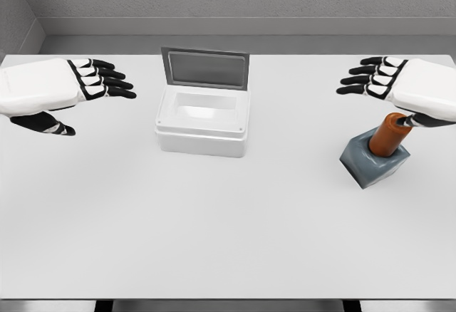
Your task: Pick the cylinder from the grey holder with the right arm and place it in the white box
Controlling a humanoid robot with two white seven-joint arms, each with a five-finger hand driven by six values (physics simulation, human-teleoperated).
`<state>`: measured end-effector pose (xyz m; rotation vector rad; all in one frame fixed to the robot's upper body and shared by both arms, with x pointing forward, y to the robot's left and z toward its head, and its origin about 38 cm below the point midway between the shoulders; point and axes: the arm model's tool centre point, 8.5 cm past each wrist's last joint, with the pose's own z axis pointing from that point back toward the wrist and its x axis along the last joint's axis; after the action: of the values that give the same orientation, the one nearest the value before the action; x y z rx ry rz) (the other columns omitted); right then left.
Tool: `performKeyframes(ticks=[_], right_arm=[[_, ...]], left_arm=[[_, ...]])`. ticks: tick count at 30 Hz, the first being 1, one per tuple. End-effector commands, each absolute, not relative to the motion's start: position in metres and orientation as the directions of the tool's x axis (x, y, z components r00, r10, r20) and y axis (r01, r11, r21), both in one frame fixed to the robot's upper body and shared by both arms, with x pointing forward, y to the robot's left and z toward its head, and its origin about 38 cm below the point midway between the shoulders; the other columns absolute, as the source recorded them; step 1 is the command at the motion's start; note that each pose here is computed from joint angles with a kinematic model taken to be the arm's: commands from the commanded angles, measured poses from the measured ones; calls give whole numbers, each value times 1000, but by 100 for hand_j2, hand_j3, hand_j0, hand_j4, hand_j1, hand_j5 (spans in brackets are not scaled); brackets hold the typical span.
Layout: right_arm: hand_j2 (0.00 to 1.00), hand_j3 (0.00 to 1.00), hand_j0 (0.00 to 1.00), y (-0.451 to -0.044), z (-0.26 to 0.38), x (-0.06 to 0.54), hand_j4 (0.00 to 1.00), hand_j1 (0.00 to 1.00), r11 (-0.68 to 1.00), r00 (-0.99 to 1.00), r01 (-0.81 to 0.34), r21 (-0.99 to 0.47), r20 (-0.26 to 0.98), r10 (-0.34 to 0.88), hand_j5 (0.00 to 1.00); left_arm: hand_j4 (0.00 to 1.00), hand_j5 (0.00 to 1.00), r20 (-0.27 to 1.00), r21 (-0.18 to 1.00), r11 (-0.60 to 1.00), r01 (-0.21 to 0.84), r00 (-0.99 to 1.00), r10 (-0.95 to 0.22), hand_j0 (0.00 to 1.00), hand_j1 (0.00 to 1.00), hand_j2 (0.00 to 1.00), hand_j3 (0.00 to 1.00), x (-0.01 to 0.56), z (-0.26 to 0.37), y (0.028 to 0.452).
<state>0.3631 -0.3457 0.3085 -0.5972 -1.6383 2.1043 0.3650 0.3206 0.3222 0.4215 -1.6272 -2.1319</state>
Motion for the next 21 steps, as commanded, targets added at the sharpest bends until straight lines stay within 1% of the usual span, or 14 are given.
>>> performKeyframes(ticks=[1,6,7,9,10,12,15,18,20,21], right_arm=[[100,100,100,-348,311,362,100,100,-227,-823,-57,-972,-83,562,100],[100,100,100,-350,320,363,100,100,-226,-820,-39,-973,-98,564,100],[100,100,100,-354,328,364,100,100,-268,-812,-29,-963,-133,568,100],[100,100,100,-363,321,364,100,100,-448,-807,-149,-881,-154,571,100],[100,100,100,-363,318,364,100,100,-487,-808,-177,-855,-156,568,100],[100,100,100,-365,313,364,100,100,-531,-810,-215,-820,-154,566,100],[100,100,100,-365,312,364,100,100,-534,-810,-216,-818,-156,566,100],[100,100,100,-359,311,367,100,100,-528,-817,-203,-825,-155,556,100],[100,100,100,-356,306,369,100,100,-528,-818,-204,-825,-153,554,100],[100,100,100,-355,301,374,100,100,-526,-815,-204,-825,-155,559,100]], left_arm=[[100,100,20,964,-219,149,-864,-503,100,100,100,100,365,323,320],[100,100,19,964,-220,150,-863,-505,100,100,100,100,365,323,321],[100,100,20,964,-219,151,-862,-507,100,100,100,100,366,322,322],[100,100,10,962,-227,149,-854,-520,100,100,100,100,368,322,325],[100,100,13,961,-222,163,-832,-554,100,100,100,100,375,321,337],[100,100,-9,963,-220,155,-800,-600,100,100,100,100,386,329,352],[100,100,-35,965,-224,135,-782,-623,100,100,100,100,403,324,351],[100,100,-58,961,-250,119,-796,-603,100,100,100,100,409,320,337],[100,100,-104,956,-281,79,-807,-581,100,100,100,100,416,327,323],[100,100,-99,957,-277,84,-804,-586,100,100,100,100,420,325,323]])
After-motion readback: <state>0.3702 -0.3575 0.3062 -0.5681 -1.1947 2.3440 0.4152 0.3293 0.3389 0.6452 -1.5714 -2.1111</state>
